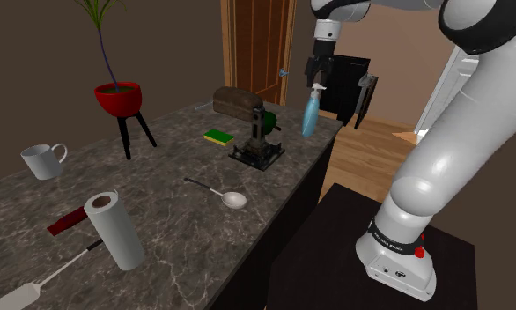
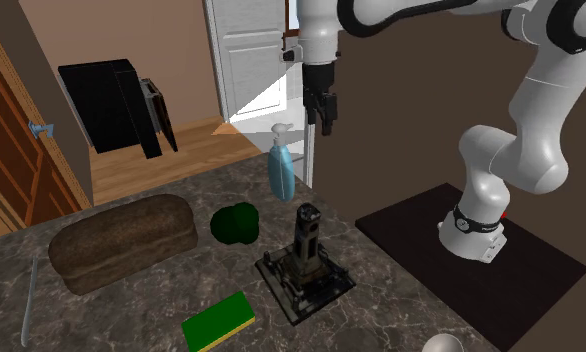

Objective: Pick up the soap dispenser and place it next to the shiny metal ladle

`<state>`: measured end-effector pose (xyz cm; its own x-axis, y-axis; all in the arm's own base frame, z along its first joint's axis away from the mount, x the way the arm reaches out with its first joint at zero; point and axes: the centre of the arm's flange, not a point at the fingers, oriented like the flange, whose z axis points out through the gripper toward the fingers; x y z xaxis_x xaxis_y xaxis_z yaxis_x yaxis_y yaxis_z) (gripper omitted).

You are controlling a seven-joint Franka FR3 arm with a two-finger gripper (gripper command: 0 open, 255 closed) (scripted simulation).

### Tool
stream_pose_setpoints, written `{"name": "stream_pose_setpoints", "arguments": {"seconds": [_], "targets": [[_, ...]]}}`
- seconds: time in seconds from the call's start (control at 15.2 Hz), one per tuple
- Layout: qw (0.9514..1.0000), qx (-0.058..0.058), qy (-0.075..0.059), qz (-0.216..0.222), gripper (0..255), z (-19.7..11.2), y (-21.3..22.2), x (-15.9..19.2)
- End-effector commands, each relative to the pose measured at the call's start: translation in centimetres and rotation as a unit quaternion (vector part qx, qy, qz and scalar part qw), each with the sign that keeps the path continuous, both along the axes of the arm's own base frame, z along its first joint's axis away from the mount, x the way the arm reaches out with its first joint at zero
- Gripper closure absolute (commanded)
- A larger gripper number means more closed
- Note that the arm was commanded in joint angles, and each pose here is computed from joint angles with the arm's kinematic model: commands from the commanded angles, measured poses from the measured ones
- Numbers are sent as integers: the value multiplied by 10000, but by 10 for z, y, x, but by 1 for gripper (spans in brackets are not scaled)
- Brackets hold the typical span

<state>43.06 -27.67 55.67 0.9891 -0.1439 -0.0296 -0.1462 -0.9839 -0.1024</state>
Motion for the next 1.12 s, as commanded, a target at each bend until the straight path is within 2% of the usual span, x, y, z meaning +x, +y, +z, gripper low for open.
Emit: {"name": "stream_pose_setpoints", "arguments": {"seconds": [0.0, 0.59, 1.06], "targets": [[10000, 25, -26, -33, 0, -2, -25, 9], [9996, 163, -129, -209, 0, -21, -136, 53], [9995, 168, -132, -215, 0, -53, -136, 55]]}}
